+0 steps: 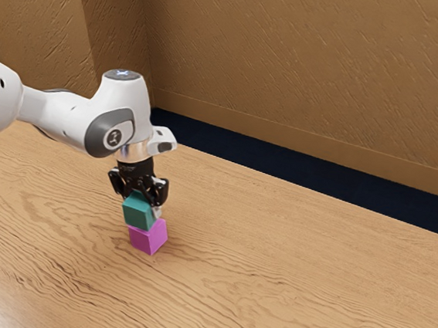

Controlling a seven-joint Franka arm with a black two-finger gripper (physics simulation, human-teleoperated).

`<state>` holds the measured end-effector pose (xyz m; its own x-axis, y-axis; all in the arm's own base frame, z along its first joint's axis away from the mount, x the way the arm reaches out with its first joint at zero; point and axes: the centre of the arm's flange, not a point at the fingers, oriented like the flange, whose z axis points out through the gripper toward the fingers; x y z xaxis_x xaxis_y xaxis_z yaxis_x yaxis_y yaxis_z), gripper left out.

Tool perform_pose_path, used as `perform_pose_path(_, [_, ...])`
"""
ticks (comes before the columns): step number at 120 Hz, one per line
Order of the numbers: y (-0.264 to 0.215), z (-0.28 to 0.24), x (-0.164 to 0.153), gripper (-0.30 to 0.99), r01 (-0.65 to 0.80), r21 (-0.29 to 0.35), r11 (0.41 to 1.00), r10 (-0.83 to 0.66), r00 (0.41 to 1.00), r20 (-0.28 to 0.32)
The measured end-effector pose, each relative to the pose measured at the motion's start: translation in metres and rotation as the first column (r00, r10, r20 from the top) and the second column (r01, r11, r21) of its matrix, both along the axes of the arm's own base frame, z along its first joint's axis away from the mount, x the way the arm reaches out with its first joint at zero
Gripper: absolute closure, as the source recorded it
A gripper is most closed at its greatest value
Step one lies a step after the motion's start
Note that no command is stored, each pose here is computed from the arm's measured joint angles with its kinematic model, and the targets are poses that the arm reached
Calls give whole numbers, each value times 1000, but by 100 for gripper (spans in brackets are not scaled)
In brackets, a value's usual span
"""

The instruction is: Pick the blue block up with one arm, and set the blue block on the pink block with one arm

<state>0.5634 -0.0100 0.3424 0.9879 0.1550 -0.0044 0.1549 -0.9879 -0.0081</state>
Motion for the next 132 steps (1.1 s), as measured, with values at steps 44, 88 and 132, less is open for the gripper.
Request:
perform_pose_path(44, [12,1,-8,35,32,-2,999,-32,999,3])
perform_pose_path(88, [11,0,-5,35,58,-5,998,-58,998,21])
perform_pose_path(132, [13,-5,1,35,70,-4,998,-70,997,30])
